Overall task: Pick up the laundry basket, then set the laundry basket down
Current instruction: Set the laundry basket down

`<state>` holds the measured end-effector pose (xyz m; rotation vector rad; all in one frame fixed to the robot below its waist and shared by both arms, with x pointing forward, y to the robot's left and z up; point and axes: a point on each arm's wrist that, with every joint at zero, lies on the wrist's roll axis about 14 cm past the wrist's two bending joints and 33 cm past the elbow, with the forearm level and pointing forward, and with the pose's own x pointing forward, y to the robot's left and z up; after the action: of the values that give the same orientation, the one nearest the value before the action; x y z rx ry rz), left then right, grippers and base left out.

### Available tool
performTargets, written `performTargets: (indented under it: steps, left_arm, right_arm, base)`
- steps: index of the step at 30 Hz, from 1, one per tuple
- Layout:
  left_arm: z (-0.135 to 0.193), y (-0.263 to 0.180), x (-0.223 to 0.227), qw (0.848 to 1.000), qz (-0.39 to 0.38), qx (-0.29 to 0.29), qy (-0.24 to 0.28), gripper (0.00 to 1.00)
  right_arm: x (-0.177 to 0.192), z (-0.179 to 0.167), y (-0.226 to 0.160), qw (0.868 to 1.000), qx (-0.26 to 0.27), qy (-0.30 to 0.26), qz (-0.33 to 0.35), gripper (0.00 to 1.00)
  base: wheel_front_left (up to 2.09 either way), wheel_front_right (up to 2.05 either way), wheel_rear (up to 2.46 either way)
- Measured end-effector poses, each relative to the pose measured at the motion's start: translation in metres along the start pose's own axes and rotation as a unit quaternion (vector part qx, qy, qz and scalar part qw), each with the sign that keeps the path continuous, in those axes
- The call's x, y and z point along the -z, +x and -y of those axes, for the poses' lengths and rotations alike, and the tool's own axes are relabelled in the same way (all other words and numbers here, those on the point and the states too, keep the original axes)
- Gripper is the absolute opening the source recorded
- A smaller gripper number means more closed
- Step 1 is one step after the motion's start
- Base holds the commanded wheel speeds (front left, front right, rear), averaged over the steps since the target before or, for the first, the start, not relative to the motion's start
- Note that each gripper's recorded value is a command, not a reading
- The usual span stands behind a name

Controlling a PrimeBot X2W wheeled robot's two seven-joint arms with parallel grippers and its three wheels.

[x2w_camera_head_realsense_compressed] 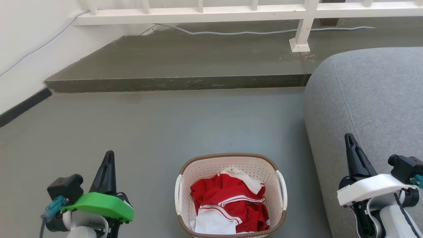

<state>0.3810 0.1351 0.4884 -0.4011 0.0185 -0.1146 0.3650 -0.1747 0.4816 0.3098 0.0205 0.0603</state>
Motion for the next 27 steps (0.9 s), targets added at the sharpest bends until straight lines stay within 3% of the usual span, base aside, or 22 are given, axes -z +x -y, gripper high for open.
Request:
performTargets:
  steps: [16, 27]
  left_arm:
    - [-0.014, -0.001, 0.001, 0.993, -0.013, -0.032, -0.111, 0.0]
    - [-0.024, -0.003, 0.002, 0.982, -0.017, -0.052, -0.181, 0.0]
  right_arm:
    - [0.004, 0.013, 0.0, 0.992, 0.037, 0.116, -0.014, 0.0]
    - [0.004, 0.019, 0.001, 0.979, 0.053, 0.196, -0.016, 0.0]
  base:
    - [0.0, 0.0, 0.0]
    - [0.0, 0.0, 0.0]
